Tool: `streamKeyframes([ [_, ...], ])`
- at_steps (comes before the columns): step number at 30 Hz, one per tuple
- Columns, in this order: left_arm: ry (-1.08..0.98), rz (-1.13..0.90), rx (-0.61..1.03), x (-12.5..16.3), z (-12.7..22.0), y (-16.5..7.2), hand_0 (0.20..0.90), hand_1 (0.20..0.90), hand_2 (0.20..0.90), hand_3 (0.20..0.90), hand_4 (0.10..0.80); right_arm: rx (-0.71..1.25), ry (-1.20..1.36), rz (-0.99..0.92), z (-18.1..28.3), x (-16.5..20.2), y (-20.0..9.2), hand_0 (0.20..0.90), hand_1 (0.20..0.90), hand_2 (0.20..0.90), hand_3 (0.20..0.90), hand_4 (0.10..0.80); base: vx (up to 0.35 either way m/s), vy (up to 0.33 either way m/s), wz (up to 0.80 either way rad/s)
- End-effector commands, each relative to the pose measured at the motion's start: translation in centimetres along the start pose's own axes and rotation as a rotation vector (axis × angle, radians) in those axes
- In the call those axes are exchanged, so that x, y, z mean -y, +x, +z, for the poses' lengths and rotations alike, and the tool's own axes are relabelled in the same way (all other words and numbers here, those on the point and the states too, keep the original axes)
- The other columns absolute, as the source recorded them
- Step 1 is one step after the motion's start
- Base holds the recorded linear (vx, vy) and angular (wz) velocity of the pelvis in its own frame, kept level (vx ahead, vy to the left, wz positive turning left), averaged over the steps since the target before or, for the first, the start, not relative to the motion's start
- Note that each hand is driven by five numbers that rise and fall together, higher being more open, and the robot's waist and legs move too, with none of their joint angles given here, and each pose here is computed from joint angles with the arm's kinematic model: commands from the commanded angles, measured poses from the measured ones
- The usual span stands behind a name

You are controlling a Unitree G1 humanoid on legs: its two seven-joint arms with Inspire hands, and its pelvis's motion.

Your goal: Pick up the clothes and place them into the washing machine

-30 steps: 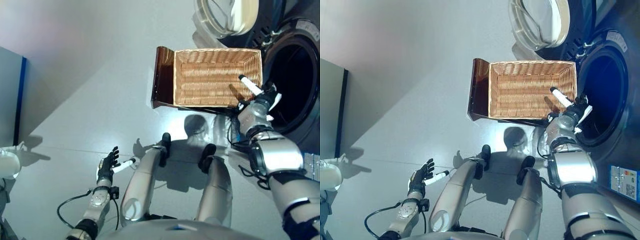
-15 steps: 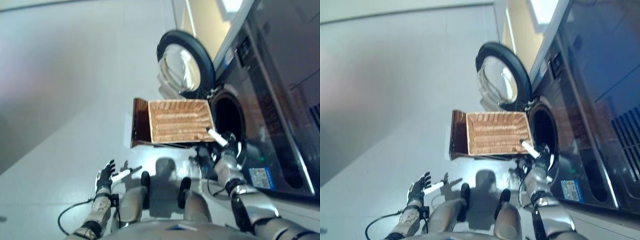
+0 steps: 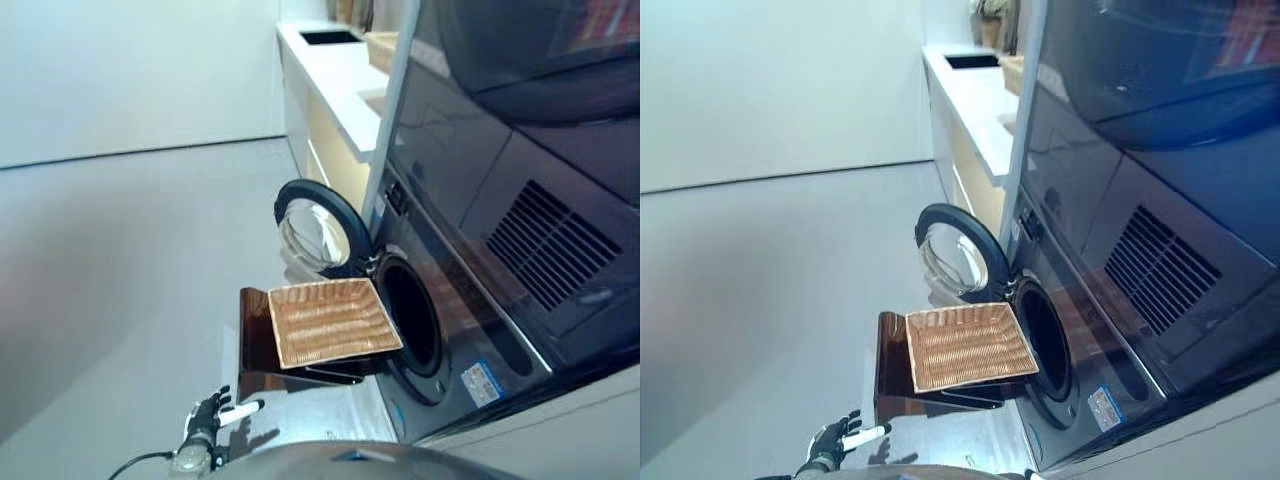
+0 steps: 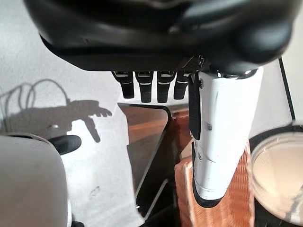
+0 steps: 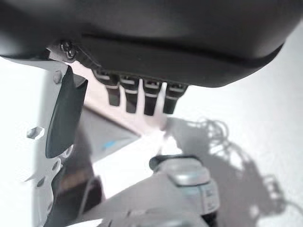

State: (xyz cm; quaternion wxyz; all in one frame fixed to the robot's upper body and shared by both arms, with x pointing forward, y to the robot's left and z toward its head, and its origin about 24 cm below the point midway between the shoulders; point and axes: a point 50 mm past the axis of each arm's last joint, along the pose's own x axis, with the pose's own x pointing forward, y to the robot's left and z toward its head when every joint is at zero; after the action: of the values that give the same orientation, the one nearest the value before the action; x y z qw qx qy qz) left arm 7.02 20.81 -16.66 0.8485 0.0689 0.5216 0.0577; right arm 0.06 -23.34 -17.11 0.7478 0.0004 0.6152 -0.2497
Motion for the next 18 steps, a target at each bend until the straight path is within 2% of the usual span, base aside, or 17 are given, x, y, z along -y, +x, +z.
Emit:
streamKeyframes([
  [1,0.055,-0.035,-0.035,0.4,-0.9,-0.2,0.900,0.900,0.900,0.900,0.800,0.041,-0.204,-0.035,1.6,1.0,0.3,0.900,0.900,0.900,0.900,0.800,0.005,-0.045,0.02],
  [2,0.096,-0.045,-0.026,0.4,-0.6,-0.1,0.900,0.900,0.900,0.900,0.800,0.081,-0.322,-0.023,2.2,0.6,0.4,0.900,0.900,0.900,0.900,0.800,-0.002,-0.031,-0.02],
  [7,0.196,-0.084,0.007,0.9,0.3,0.1,0.900,0.900,0.900,0.900,0.800,0.160,-0.485,0.024,3.8,-0.5,0.4,0.900,0.900,0.900,0.900,0.800,-0.026,-0.031,-0.01],
  [18,0.205,-0.130,-0.015,2.3,0.2,0.1,0.900,0.900,0.900,0.900,0.800,0.082,-0.441,-0.031,3.6,0.6,0.6,0.900,0.900,0.900,0.900,0.800,0.003,-0.008,-0.01],
])
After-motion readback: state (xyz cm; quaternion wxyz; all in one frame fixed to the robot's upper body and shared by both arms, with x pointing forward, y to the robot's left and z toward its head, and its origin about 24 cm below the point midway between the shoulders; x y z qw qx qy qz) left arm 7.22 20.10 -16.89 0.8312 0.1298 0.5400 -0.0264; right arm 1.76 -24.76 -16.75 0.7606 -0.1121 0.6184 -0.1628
